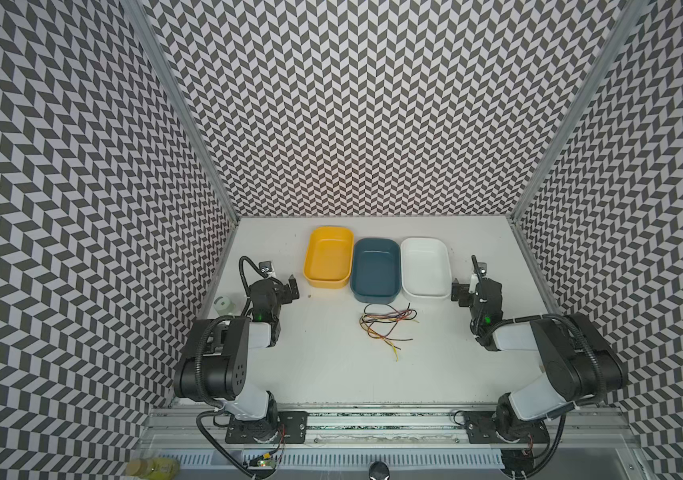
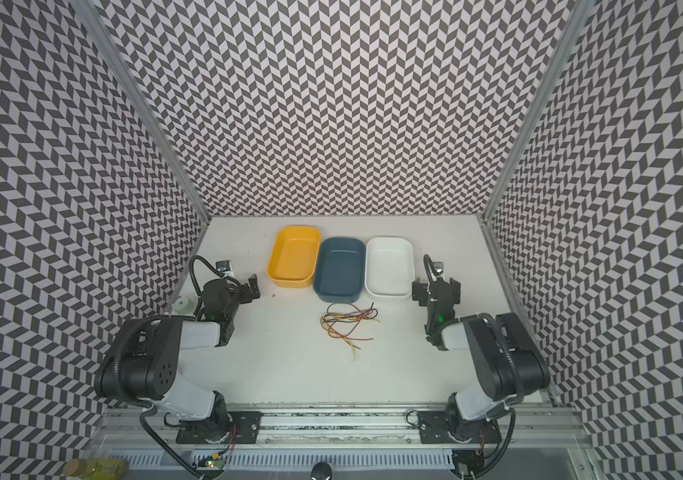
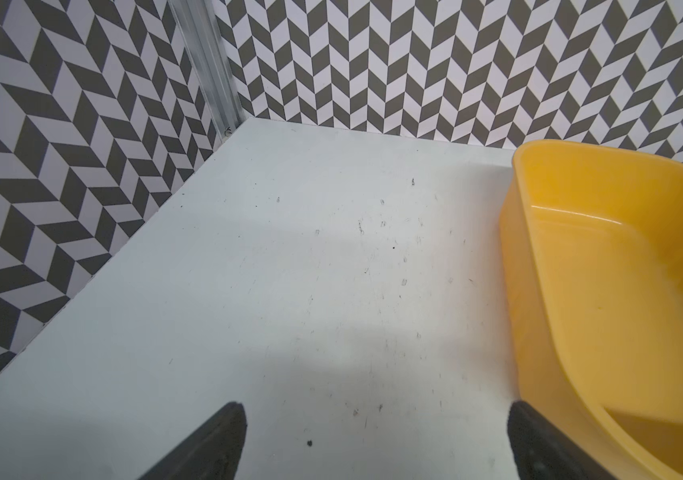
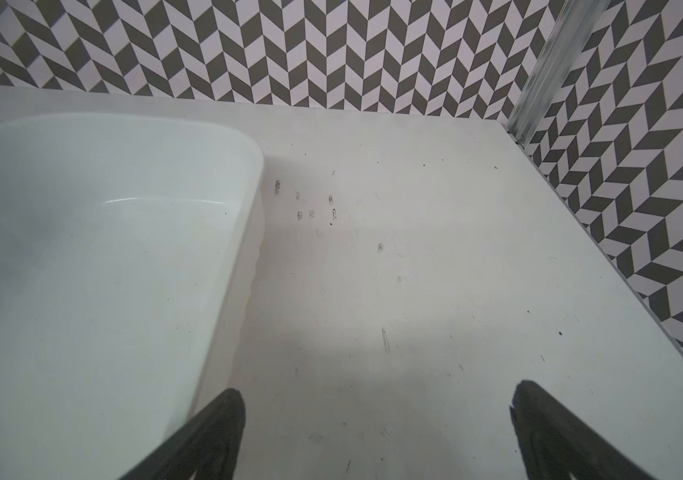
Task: Untangle the cables
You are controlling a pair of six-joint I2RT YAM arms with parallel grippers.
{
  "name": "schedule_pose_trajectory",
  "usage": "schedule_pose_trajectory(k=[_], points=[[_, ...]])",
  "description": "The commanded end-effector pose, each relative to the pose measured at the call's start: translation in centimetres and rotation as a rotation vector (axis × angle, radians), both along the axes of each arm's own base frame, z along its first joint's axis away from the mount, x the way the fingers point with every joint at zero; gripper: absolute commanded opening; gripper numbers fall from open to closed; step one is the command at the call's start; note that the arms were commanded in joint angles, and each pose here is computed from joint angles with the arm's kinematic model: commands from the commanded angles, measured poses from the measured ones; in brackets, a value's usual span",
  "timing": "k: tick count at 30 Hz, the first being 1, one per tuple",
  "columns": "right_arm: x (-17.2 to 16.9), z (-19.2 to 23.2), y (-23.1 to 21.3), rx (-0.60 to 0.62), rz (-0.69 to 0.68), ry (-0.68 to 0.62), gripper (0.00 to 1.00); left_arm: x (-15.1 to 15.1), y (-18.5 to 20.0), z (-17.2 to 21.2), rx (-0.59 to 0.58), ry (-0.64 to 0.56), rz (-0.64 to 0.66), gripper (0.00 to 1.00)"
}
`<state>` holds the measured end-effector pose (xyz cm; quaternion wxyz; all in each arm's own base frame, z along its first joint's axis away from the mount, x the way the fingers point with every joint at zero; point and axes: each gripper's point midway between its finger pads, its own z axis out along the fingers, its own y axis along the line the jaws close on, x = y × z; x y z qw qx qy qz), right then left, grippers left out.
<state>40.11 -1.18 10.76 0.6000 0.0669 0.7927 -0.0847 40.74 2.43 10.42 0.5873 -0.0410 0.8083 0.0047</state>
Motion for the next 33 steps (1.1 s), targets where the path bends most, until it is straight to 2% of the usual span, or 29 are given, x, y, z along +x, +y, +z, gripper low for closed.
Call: schedule_pose_trajectory(k=[1,28,30,33], points=[[0.2,0.6,-0.2,0.01,0.006,-0.03,1.0,0.4,0.1,0.5,0.005,-0.01,0.001,1.0],[0.3,0.5,-0.2,0.031,0.033,-0.025,1.0,0.4,0.1,0.6,0.005,-0.014,0.0,1.0],[0.4,0.4,0.2,0.032,0.075,-0.021,1.0,0.1,-0.2,1.5,0.009,-0.04,-0.018,1.0],[0.0,1.1,1.4,0.005,0.136,-0.033,1.0,-0.5,-0.3,3.5,0.003,-0.01,-0.011,1.0]])
